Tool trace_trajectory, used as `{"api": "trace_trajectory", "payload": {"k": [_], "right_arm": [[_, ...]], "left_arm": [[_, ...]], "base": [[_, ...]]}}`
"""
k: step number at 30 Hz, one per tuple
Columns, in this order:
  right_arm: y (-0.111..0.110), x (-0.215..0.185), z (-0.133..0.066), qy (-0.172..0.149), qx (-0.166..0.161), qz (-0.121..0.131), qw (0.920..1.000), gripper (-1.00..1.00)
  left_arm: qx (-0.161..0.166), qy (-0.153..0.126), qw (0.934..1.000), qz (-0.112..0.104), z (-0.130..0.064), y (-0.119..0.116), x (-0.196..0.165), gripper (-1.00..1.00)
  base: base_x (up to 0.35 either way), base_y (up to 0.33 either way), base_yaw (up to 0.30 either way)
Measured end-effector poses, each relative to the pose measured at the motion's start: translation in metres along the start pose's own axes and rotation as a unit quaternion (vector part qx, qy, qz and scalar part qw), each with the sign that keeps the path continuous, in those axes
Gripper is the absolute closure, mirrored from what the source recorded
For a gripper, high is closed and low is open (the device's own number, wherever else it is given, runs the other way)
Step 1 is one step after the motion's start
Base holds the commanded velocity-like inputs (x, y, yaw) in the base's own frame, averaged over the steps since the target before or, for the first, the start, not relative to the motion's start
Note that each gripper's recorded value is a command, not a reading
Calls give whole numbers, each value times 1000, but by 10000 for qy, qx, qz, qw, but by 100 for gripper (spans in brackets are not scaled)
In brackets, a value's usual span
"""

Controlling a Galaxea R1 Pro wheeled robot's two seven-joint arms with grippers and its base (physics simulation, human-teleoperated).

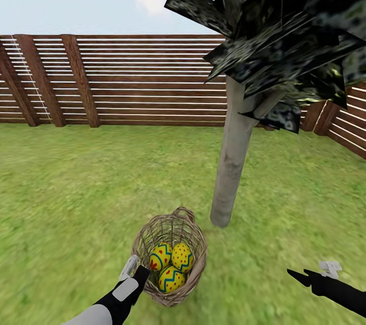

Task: Take the three Easter eggs out of the wicker basket on the lawn in the garden, then place them on the lawn next to a single tree (choose any tree) so that all three eggs are next to the same tree and none are left in the basket.

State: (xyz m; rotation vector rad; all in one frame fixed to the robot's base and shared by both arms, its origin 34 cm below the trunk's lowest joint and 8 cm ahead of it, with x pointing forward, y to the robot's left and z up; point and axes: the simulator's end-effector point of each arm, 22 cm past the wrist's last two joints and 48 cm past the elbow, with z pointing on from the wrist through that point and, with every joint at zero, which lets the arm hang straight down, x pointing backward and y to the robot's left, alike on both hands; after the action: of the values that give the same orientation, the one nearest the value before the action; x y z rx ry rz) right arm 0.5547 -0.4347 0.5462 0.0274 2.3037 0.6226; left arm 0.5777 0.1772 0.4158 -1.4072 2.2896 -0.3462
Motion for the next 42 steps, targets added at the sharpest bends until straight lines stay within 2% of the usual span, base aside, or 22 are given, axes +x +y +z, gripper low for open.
{"api": "trace_trajectory", "payload": {"k": [8,18,21,25,27,29,35,36,37,42], "right_arm": [[0,0,0,-2,1,0,10000,-100],[-8,16,10,5,-2,2,10000,-100],[-9,17,11,-1,-4,-6,10000,-100],[-9,20,10,-36,-13,-24,10000,-100],[-8,20,9,-57,-17,-33,10000,-100],[-9,20,9,-55,-17,-32,10000,-100],[-8,21,9,-54,-18,-30,10000,-100],[-8,20,9,-56,-17,-32,10000,-100],[-12,24,15,-1,-4,-6,10000,-100],[-13,24,15,4,-3,-1,10000,-100]], "left_arm": [[7,-3,10000,2,0,-1,0,100],[7,-4,10000,0,16,11,6,100],[10,-11,10000,8,17,11,5,100],[-20,-36,10000,-91,17,13,5,100],[53,-39,10000,1,16,13,6,100],[19,-41,10000,-57,17,14,6,100],[42,-40,10000,-24,16,13,6,100],[39,-40,10000,-26,16,13,6,-100],[24,-8,10000,8,24,15,8,-100],[14,-12,10000,4,24,16,7,-100]], "base": [[47,-41,0],[0,0,0],[0,0,0],[0,0,0],[0,0,0],[0,0,0],[0,0,0],[0,0,0],[0,0,0],[0,0,0]]}}
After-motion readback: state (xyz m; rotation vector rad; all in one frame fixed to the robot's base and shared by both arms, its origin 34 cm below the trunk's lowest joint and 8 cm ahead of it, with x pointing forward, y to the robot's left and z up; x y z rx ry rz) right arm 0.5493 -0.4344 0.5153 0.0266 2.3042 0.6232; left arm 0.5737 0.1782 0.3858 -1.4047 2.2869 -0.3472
